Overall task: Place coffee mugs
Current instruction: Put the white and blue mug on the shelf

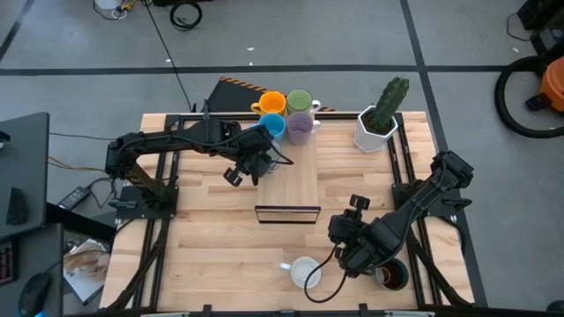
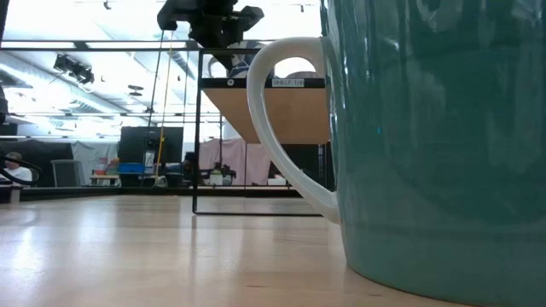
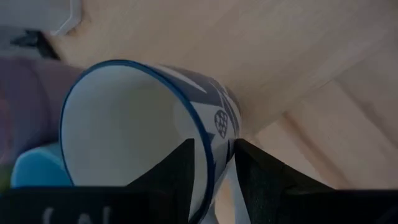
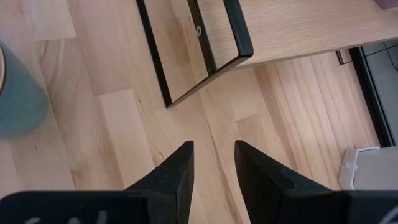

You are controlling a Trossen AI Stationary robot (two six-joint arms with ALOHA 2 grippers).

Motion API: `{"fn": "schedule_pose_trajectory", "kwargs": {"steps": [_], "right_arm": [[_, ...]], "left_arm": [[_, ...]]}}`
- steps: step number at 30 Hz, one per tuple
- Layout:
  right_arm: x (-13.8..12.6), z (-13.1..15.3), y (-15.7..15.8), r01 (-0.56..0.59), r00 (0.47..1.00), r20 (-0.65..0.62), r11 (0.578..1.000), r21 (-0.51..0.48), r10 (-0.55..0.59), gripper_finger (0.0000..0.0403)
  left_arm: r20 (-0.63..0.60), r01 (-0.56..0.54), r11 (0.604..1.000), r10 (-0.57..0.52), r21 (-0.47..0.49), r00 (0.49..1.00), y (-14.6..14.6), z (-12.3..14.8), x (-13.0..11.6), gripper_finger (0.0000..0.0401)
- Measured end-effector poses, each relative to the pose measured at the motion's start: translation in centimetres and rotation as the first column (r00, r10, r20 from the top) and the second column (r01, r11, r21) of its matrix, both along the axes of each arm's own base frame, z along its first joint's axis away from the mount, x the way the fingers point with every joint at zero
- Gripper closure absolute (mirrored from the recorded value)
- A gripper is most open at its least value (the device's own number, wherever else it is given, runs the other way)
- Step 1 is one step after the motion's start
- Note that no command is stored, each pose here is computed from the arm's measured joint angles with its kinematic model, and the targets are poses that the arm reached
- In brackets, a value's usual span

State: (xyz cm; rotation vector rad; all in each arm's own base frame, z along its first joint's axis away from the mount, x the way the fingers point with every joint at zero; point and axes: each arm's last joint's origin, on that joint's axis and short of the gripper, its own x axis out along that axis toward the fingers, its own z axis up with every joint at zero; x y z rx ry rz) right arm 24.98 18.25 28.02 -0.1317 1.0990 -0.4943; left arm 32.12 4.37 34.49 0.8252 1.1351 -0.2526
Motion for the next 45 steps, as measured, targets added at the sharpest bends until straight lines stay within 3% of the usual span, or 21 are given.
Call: {"fn": "schedule_pose_trajectory", "kwargs": {"steps": [14,20,37,45], "right_arm": [[0.0,0.0,0.0,-0.001,1.000,0.001,1.000,0.001,0.001,0.0281],[0.0,0.0,0.0,-0.001,1.000,0.004,1.000,0.003,0.001,0.0281],[0.1,0.0,-0.1,0.006,1.000,-0.001,1.000,0.001,-0.006,0.0281],[0.2,0.0,-0.1,-0.001,1.000,0.000,1.000,0.002,0.001,0.0281]], "left_arm": [[0.049,-0.061,0.998,0.060,0.010,0.997,0.1,0.2,0.3,0.0280],[0.045,-0.092,0.994,0.089,0.067,0.995,0.3,0.2,0.3,0.0280],[0.056,-0.060,0.991,0.054,0.119,0.997,-1.9,1.0,-0.3,0.0280],[0.092,-0.090,0.989,0.080,0.116,0.993,-1.4,1.4,-0.3,0.0280]]}}
